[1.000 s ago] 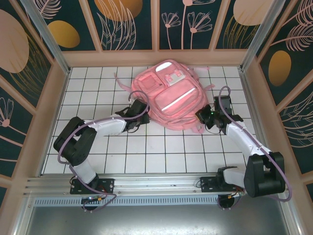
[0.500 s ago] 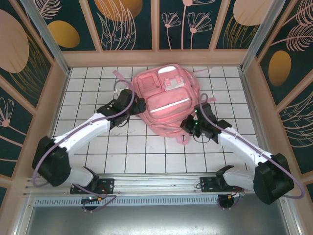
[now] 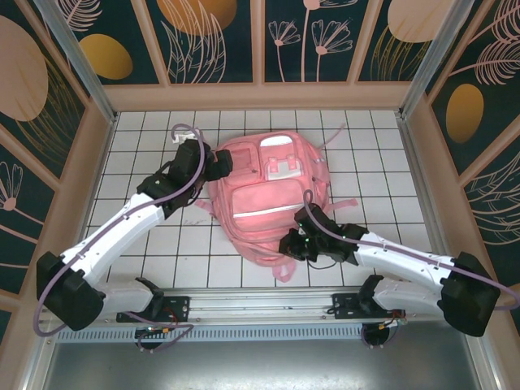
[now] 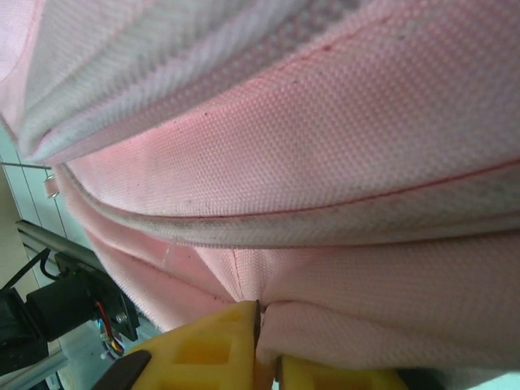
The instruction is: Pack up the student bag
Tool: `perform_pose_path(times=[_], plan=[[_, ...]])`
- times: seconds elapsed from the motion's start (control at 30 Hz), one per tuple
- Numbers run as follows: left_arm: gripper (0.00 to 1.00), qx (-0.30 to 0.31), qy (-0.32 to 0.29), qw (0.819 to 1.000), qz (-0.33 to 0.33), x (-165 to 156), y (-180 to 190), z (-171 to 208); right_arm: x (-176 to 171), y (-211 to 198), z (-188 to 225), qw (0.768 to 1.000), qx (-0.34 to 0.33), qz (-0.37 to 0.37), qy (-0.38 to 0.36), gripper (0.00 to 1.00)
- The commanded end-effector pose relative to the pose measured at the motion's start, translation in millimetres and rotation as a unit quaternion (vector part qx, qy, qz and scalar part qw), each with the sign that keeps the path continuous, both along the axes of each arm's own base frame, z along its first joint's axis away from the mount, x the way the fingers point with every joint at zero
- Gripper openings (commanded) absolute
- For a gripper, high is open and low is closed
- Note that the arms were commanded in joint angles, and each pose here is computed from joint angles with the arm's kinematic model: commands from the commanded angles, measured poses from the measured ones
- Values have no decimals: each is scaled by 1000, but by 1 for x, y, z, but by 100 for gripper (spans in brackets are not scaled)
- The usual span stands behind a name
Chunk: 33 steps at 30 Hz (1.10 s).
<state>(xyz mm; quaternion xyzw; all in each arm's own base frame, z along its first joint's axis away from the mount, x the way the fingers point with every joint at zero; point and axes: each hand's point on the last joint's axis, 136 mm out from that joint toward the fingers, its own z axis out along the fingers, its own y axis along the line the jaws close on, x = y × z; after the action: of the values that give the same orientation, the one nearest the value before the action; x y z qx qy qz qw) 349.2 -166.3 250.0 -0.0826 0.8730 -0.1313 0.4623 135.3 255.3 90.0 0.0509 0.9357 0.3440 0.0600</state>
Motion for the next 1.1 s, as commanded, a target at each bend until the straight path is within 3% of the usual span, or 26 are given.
perform_pose_path(times=[0.0, 0.07, 0.17, 0.2, 0.23, 0.3, 0.4, 0.43, 0.53, 0.57, 0.63, 0.73, 0.77, 0.87, 0.93, 1.07], plan=[[98, -8, -42, 999, -26, -3, -2, 19, -5, 15, 21, 997, 59, 33, -25, 37], [99, -2, -46, 998, -35, -3, -3, 19, -1, 6, 21, 998, 32, 32, -46, 60], [99, 12, -42, 999, -32, -2, -1, 13, 12, -6, 50, 992, 11, 36, -124, 69], [98, 14, -43, 999, -30, -2, 0, 12, 13, -5, 67, 987, 26, 43, -154, 96], [98, 19, -43, 999, -22, -1, 2, 10, 12, -1, 91, 977, 59, 59, -197, 99], [98, 35, -54, 998, 5, 3, 13, 11, 18, -3, 138, 953, 96, 54, -283, 99], [99, 81, -103, 990, -49, 7, 4, 14, 57, -30, 184, 924, 60, -51, -375, 99], [99, 109, -122, 986, -38, 10, 11, 13, 70, -38, 197, 910, 43, -84, -404, 99], [99, 204, -172, 958, 109, 20, 73, 7, 107, -56, 232, 848, -36, -142, -510, 99], [98, 226, -180, 950, 117, 23, 86, 0, 120, -59, 240, 819, -69, -145, -551, 99], [99, 203, -192, 951, 128, 31, 112, -10, 145, -75, 254, 762, -134, -166, -612, 99], [99, 89, -228, 957, 153, 25, 154, -31, 175, -90, 270, 698, -179, -183, -669, 99], [99, 91, -249, 952, 149, 19, 160, -33, 187, -105, 269, 685, -195, -209, -670, 99], [99, 136, -246, 945, 166, 8, 180, -59, 228, -151, 241, 675, -256, -249, -645, 99], [99, 151, -207, 949, 185, 6, 195, -85, 248, -200, 204, 687, -297, -310, -586, 99], [99, 142, -168, 956, 194, 9, 208, -111, 253, -274, 128, 702, -342, -378, -498, 99]])
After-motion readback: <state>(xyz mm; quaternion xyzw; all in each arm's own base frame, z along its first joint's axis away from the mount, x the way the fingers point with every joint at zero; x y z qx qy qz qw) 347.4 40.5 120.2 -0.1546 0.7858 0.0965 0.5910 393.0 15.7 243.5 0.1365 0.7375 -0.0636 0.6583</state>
